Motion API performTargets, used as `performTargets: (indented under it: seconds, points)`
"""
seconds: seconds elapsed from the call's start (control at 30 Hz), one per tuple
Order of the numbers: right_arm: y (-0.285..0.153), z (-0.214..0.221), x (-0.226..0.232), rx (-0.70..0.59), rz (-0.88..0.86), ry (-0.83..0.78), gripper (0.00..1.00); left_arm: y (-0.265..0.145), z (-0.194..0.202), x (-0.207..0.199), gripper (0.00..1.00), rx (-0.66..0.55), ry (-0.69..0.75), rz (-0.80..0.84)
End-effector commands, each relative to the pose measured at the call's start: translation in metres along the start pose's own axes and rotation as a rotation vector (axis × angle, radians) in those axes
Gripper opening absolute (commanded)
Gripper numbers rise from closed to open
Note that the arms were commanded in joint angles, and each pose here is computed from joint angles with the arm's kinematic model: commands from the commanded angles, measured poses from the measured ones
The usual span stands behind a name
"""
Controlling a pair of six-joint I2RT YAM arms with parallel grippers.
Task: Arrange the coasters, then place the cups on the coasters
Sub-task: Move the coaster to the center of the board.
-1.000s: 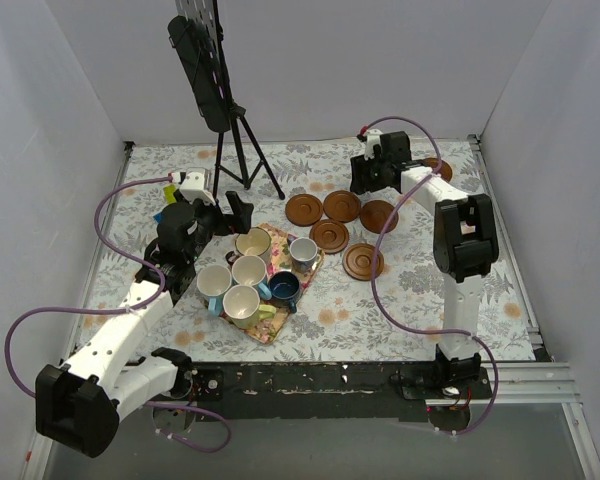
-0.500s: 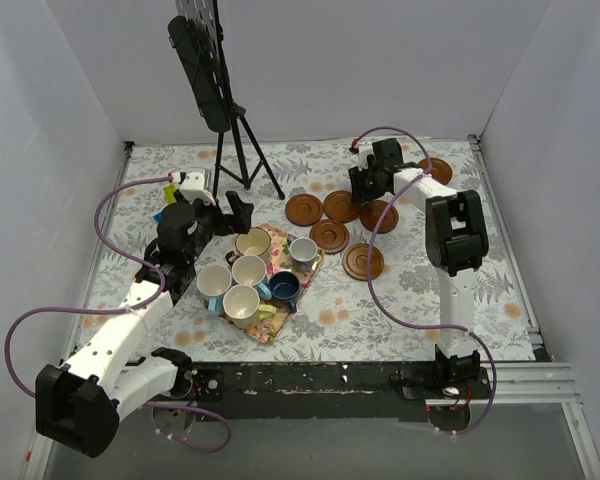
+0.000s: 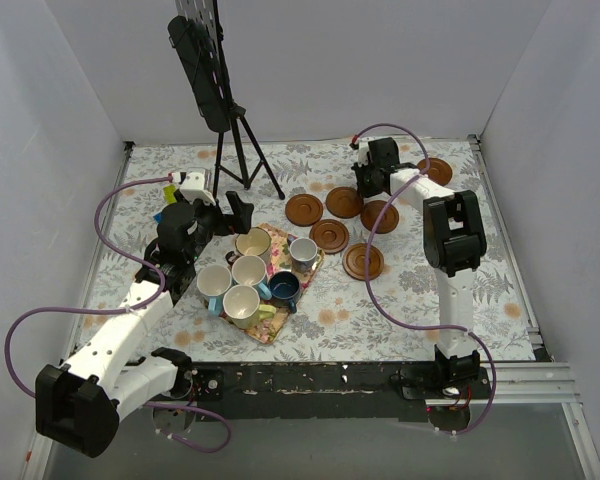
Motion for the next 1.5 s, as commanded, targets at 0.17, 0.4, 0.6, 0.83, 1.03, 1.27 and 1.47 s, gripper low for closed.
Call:
performTargets:
  seconds: [0.17,0.4,0.6,0.83,1.03,1.27,1.47]
  points:
    - [-0.005,0.003,-0.056,-0.024,0.266,0.127,0.01,-0.006,-0.013,-0.006,0.98,-0.043,0.006,0.023]
    - [-0.024,0.004,-0.072,-0.047,0.262,0.193,0.01,-0.006,-0.013,-0.007,0.98,-0.043,0.006,0.026]
    - [-0.049,-0.026,-0.031,-0.136,0.016,0.07,0.41,-0.006,-0.013,-0.007,0.98,-0.041,0.006,0.029]
    - [-0.023,-0.017,-0.014,-0.032,-0.035,-0.05,0.54,-0.006,-0.012,-0.006,0.98,-0.039,0.009,0.022]
    - [-0.008,-0.009,-0.001,-0.008,-0.064,-0.071,0.64,-0.004,-0.011,-0.005,0.98,-0.035,0.011,0.017]
    - [0.003,-0.016,0.004,-0.008,-0.018,-0.106,0.7,-0.005,-0.011,-0.005,0.98,-0.038,0.011,0.016]
    - [0.01,-0.007,0.006,0.039,0.024,-0.15,0.62,-0.006,-0.013,-0.005,0.98,-0.041,0.012,0.016]
Point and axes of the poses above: each gripper's point midway between its finger pads, its own y axis out along the fingers, its own x axis along the line the jaws close on, z = x × y, the point moved 3 cm from there along -y, back along the fingers, and after that the axes turned 10 degrees about y, right-handed, at the moved point
